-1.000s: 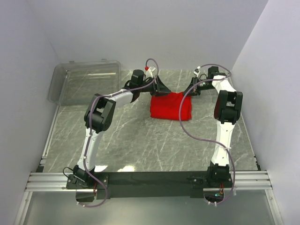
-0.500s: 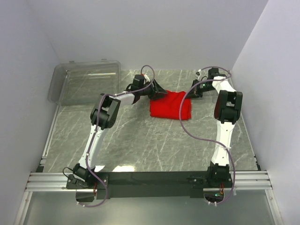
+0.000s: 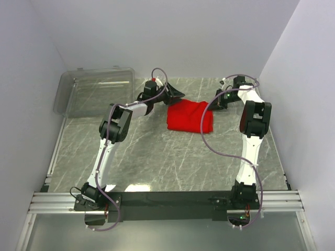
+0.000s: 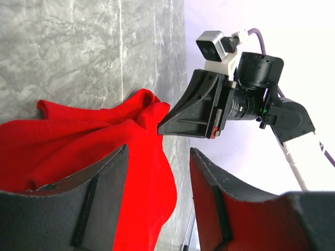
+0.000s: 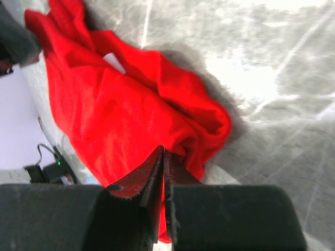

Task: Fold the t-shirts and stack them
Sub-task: Neatly place the folded tshirt to the corner

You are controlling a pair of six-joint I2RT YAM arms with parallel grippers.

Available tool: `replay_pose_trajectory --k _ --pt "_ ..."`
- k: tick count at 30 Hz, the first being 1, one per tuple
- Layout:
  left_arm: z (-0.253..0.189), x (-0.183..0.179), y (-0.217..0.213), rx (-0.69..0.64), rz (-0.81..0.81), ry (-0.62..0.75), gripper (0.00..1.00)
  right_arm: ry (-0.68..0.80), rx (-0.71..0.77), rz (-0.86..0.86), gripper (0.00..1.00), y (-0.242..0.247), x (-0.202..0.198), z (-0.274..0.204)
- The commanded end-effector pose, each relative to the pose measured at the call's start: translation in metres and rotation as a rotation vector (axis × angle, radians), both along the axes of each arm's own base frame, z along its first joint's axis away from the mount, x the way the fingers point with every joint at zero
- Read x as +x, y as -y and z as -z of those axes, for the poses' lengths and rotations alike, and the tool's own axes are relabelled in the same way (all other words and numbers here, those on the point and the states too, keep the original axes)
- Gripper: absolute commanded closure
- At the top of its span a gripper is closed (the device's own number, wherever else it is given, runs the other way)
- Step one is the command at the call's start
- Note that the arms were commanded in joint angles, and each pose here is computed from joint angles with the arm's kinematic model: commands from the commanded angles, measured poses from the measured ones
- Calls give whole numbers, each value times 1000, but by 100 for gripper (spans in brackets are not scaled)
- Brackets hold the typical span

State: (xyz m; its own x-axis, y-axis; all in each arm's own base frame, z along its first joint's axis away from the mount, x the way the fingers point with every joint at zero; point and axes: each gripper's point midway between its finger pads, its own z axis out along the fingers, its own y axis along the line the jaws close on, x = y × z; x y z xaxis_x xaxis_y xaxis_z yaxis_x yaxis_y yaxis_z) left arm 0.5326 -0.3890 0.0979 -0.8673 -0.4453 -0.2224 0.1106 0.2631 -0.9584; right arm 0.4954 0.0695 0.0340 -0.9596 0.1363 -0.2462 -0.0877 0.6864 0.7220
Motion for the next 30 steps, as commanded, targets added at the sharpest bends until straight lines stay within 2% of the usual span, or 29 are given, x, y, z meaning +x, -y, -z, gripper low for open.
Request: replay_pose_trajectory --k 1,2,6,10,16,21,30 --pt "-48 -1 -2 -58 8 116 44 137 56 -88 90 -6 -4 -41" --pt "-49 0 -3 -54 8 123 44 179 75 -110 90 -10 -6 -59" --pt "-43 0 -4 -15 12 108 44 202 82 -187 90 -23 -28 -73" --pt "-35 -1 -5 -9 12 97 44 110 92 -269 90 -41 -71 -54" --pt "-24 3 -6 5 11 76 45 -1 81 -315 92 -57 -116 -22" --pt "-15 6 -8 21 5 55 45 -57 71 -295 94 -54 -130 -7" --pt "-1 19 -19 67 -45 23 45 -134 79 -217 95 -33 -131 10"
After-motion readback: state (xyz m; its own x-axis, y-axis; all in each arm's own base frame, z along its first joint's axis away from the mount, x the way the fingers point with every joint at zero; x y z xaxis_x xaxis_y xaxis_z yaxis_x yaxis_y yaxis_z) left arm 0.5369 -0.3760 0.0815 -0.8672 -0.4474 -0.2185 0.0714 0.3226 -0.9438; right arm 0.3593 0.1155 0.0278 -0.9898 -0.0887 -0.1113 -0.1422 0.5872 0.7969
